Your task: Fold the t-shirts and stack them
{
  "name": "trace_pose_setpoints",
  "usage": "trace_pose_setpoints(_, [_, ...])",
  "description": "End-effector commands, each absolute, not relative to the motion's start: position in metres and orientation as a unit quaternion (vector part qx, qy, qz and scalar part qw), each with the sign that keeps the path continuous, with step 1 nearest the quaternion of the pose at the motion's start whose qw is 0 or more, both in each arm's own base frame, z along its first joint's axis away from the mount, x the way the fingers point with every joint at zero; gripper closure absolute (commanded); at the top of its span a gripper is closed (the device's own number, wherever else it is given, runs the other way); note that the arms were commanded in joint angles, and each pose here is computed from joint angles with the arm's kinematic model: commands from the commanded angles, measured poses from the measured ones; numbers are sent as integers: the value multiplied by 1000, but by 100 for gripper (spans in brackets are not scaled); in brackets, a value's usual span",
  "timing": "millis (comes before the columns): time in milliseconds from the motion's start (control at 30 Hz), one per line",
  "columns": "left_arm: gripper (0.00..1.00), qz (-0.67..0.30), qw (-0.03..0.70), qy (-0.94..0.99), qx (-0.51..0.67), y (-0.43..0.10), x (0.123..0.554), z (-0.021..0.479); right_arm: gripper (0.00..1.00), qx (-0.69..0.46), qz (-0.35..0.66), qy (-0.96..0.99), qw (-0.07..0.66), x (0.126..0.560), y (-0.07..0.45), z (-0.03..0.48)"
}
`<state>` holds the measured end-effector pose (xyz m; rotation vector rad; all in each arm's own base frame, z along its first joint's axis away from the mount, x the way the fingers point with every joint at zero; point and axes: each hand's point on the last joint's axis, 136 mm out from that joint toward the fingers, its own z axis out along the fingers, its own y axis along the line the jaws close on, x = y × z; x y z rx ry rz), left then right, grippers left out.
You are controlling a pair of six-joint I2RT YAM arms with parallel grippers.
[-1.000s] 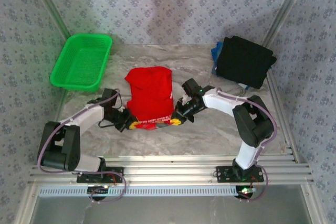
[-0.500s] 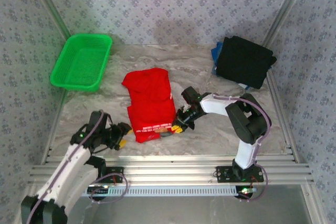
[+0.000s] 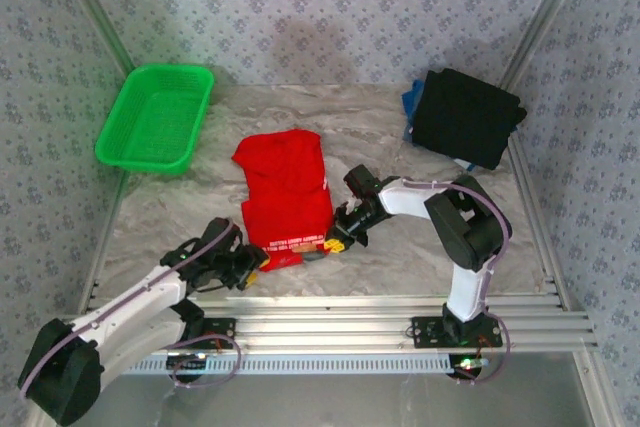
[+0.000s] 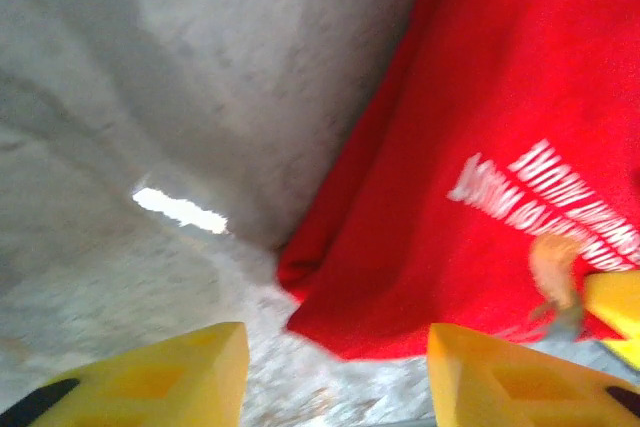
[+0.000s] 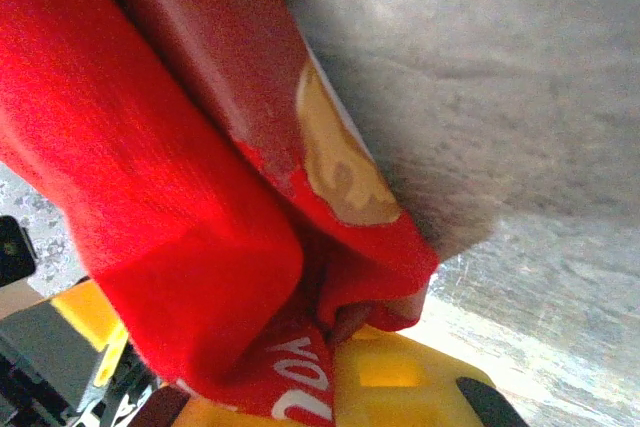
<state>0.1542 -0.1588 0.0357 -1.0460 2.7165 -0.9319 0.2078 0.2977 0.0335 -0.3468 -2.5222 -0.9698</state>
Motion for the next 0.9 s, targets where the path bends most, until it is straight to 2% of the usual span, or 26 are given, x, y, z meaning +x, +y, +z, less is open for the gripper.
trace_pose_setpoints(0, [53,-306,25,832,-463,-160,165,31,91,-123,-339,-902,236,196,298,26])
trace_pose_setpoints(133, [62,-309,33,829,-464,-163,172,30,92,-120,-341,-902,237,196,297,27])
trace_pose_setpoints(233, [73,-294,23,837,-461,-160,163,27,92,-120,-340,-902,237,196,296,27])
trace_pose_setpoints(333, [89,-284,27,840,-462,-152,155,29,93,-122,-341,-902,234,197,293,28])
trace_pose_setpoints(433, [98,-282,41,847,-449,-148,155,37,94,-118,-344,-903,230,197,291,36])
trace_pose_setpoints(633, [100,-261,39,878,-399,-151,161,48,95,-97,-358,-903,215,202,295,72])
trace_pose_setpoints(867, [100,-262,60,902,-338,-153,195,97,95,-79,-383,-902,183,222,307,113])
